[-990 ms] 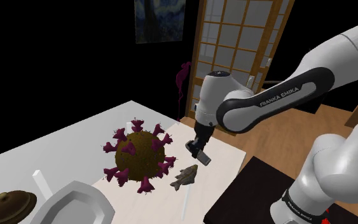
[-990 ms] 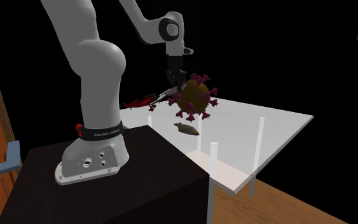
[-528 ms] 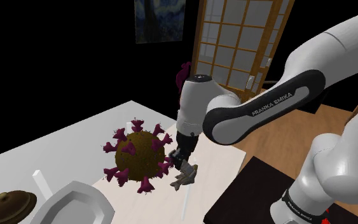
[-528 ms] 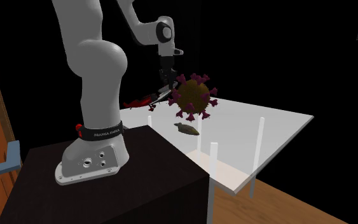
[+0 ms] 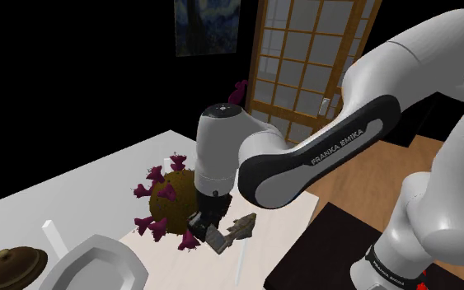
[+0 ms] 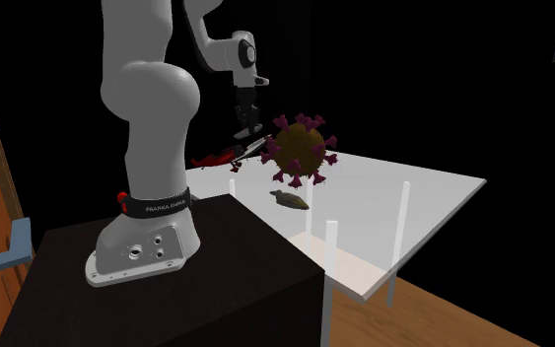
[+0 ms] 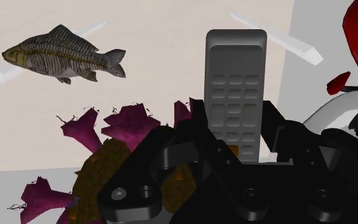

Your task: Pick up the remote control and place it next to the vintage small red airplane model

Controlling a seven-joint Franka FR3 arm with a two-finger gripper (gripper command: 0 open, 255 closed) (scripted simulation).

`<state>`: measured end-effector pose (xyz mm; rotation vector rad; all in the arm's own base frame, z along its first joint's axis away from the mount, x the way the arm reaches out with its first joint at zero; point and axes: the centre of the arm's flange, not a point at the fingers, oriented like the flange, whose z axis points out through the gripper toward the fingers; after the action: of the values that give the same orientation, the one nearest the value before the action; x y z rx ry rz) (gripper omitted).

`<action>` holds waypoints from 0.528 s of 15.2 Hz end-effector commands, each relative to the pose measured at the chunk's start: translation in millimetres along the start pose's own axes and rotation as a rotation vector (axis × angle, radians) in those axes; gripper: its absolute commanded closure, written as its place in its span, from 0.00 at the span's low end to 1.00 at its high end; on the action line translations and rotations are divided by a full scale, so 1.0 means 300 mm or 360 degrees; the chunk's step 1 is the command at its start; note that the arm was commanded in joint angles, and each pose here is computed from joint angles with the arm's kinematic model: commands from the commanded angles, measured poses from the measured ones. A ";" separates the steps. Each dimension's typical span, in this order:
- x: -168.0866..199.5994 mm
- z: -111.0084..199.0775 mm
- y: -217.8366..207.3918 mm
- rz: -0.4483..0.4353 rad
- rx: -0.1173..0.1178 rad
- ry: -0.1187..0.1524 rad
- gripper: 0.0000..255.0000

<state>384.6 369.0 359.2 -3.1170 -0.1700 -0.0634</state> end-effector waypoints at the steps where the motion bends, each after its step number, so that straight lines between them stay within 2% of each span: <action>1: 0.014 0.011 -0.090 0.0003 0.0001 0.0001 1.00; 8: 0.053 0.018 -0.396 0.0003 0.0001 0.0001 1.00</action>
<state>389.7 475.0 358.2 -3.1159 -0.1696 -0.0630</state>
